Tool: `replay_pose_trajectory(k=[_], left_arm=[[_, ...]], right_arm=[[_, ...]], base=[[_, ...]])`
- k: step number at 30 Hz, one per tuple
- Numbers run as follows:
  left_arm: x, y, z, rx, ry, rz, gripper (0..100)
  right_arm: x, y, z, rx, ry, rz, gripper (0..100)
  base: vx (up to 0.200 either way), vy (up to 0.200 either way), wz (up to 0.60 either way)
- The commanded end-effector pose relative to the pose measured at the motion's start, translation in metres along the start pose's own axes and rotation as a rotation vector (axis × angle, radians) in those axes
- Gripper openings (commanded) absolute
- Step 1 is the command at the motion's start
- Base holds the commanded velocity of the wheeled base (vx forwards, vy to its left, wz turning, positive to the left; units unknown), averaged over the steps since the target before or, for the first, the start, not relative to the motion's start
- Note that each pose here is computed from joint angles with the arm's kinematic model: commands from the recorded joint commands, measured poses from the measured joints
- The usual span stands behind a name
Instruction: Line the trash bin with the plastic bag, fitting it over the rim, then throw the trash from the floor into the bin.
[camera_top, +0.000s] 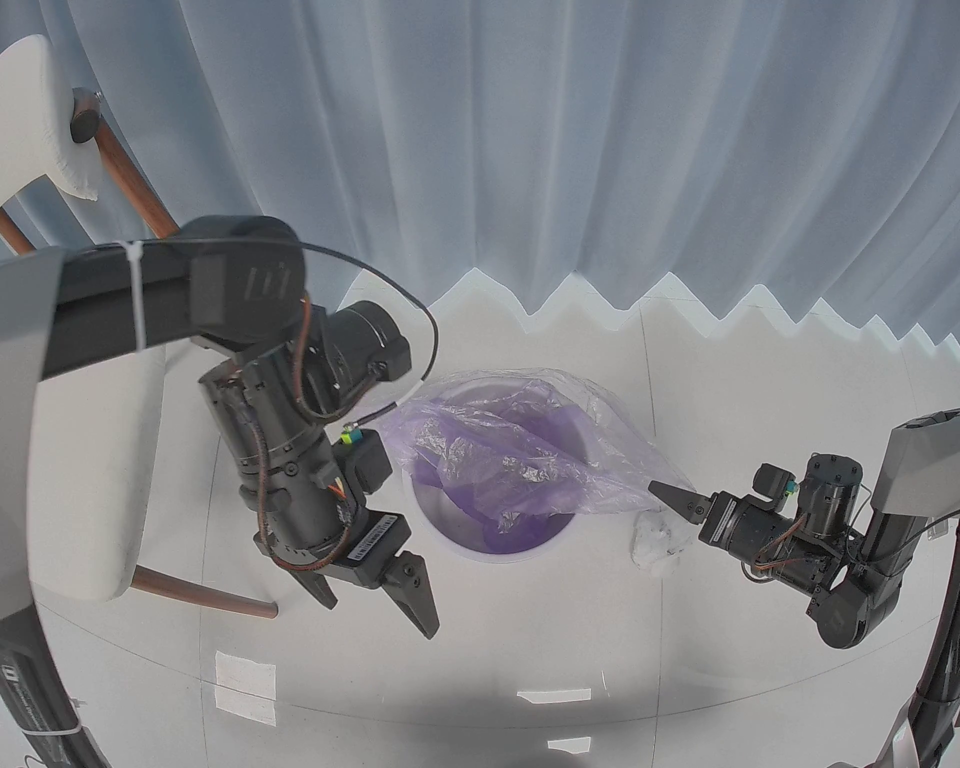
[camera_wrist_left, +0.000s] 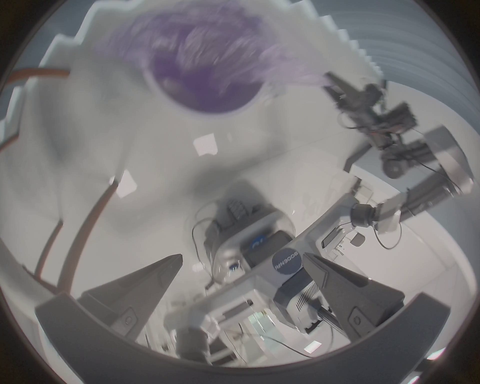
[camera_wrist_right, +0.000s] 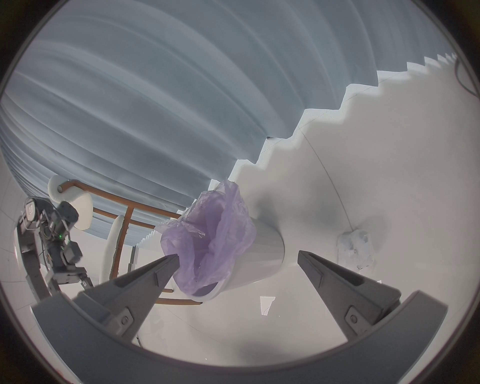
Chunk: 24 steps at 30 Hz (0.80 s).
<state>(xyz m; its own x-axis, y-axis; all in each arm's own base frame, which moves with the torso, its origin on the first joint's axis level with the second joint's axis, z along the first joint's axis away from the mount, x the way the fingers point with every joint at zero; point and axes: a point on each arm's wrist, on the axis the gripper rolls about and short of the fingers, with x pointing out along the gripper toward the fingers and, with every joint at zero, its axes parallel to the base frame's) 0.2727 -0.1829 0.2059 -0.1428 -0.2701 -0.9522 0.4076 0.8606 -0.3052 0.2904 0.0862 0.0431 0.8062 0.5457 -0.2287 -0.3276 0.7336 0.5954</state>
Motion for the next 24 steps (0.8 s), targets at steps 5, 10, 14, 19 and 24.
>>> replay_pose_trajectory(k=[5, 10, 14, 19, 24], left_arm=[[-0.025, 0.054, -0.022, 0.886, -0.791, 0.052, 100], [-0.022, 0.088, 0.013, 1.166, -0.788, 0.205, 100], [-0.026, 0.101, 0.029, 1.248, -0.760, 0.253, 100], [-0.033, 0.114, 0.062, 1.387, -0.735, 0.319, 100], [-0.028, 0.126, 0.086, 1.470, -0.719, 0.356, 100]], right_arm=[[-0.002, 0.008, -0.018, -0.006, 0.035, 0.008, 100], [-0.001, 0.011, -0.020, -0.011, 0.032, 0.007, 100], [-0.002, 0.012, -0.020, -0.011, 0.031, 0.005, 100], [-0.002, 0.012, -0.020, -0.012, 0.022, -0.004, 100], [-0.002, 0.012, -0.019, -0.013, 0.014, -0.010, 100]], base=[[0.000, 0.000, 0.00], [0.000, 0.000, 0.00], [0.000, 0.000, 0.00], [0.000, 0.000, 0.00], [0.000, 0.000, 0.00]])
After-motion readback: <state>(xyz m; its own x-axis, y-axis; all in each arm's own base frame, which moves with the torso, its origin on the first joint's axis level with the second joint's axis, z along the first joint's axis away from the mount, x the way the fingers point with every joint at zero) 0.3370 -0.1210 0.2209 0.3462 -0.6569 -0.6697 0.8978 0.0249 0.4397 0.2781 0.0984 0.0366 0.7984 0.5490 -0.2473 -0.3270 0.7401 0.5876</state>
